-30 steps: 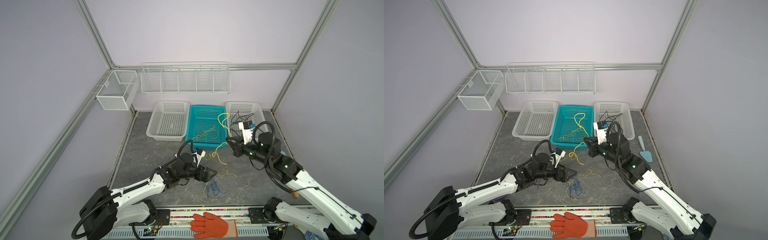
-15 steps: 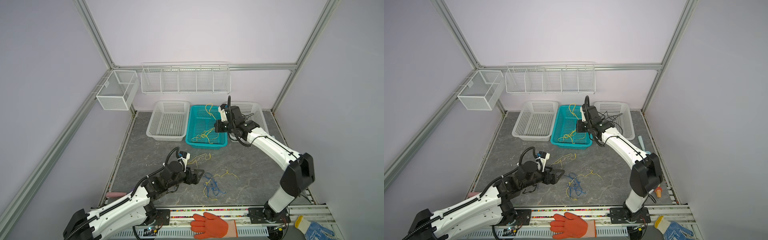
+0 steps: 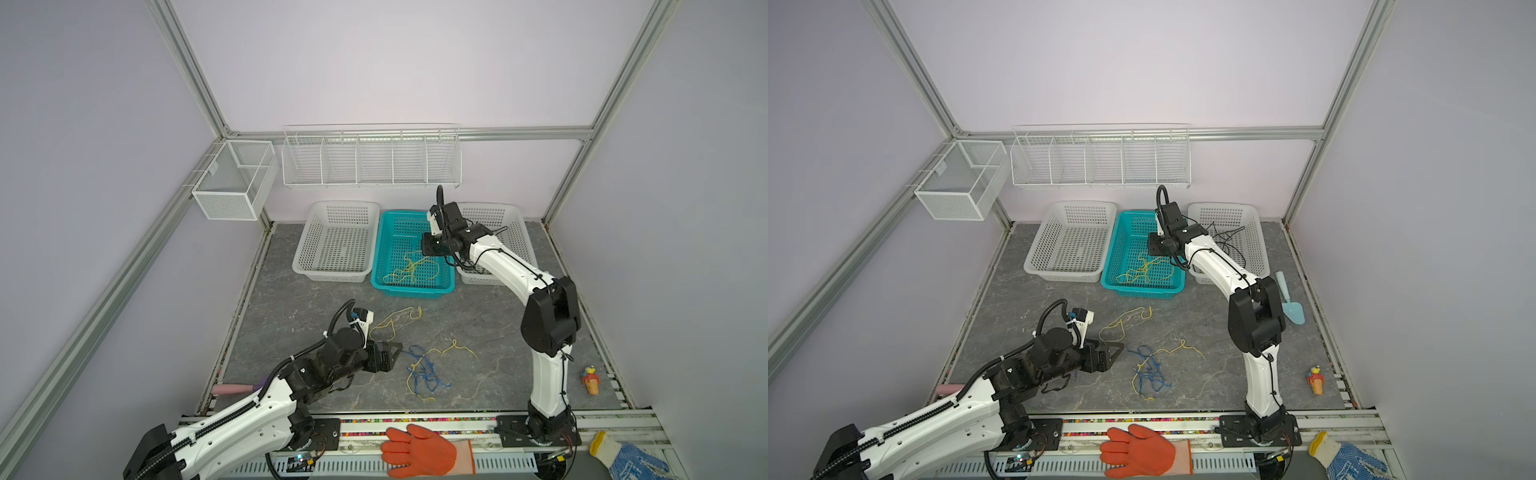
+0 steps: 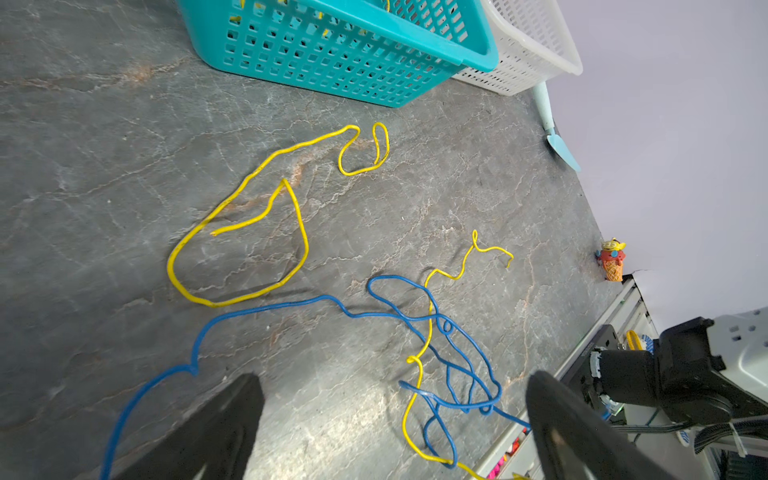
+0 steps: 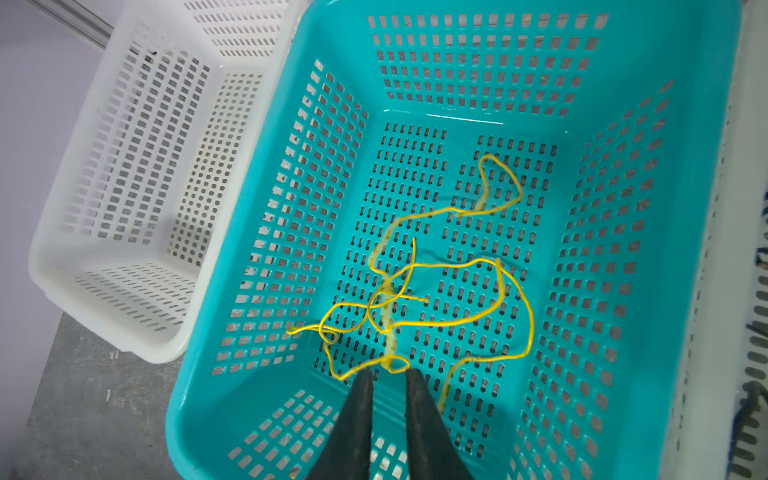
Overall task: Untangle the cables
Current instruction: 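Carry the yellow cable over the teal basket with the right gripper and release it, then move the right gripper back down to the blue and yellow tangle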
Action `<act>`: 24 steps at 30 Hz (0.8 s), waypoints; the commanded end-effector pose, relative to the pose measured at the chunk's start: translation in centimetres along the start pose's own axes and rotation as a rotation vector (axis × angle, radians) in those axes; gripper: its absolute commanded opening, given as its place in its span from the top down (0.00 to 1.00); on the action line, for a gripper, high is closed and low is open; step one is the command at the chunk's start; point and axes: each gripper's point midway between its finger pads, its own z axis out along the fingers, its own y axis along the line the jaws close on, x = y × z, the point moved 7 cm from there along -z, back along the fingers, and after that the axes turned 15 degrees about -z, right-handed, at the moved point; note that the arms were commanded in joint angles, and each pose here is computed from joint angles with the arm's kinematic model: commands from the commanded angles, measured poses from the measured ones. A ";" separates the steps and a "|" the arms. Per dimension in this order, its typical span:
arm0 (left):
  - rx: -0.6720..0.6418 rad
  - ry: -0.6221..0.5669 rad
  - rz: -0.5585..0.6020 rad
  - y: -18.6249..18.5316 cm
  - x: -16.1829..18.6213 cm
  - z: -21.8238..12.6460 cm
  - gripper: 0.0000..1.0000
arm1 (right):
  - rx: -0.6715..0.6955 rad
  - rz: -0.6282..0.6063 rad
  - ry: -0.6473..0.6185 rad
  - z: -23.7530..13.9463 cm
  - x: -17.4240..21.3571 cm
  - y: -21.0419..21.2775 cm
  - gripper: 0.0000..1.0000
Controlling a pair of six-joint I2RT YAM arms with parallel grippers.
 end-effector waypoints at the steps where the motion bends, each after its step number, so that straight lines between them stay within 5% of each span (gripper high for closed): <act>1: -0.012 -0.007 -0.015 0.1 -0.1 0.0 0.01 | 0.016 -0.011 0.003 -1.0 -0.4 -0.2 0.76; 15: -0.022 -0.009 -0.035 0.3 -0.1 -0.4 0.00 | -0.096 -0.045 -0.148 -10.9 0.4 2.2 0.38; 24: -0.041 0.008 -0.064 1.0 0.4 0.5 0.00 | -0.227 -0.133 -0.082 -14.8 10.5 5.9 0.31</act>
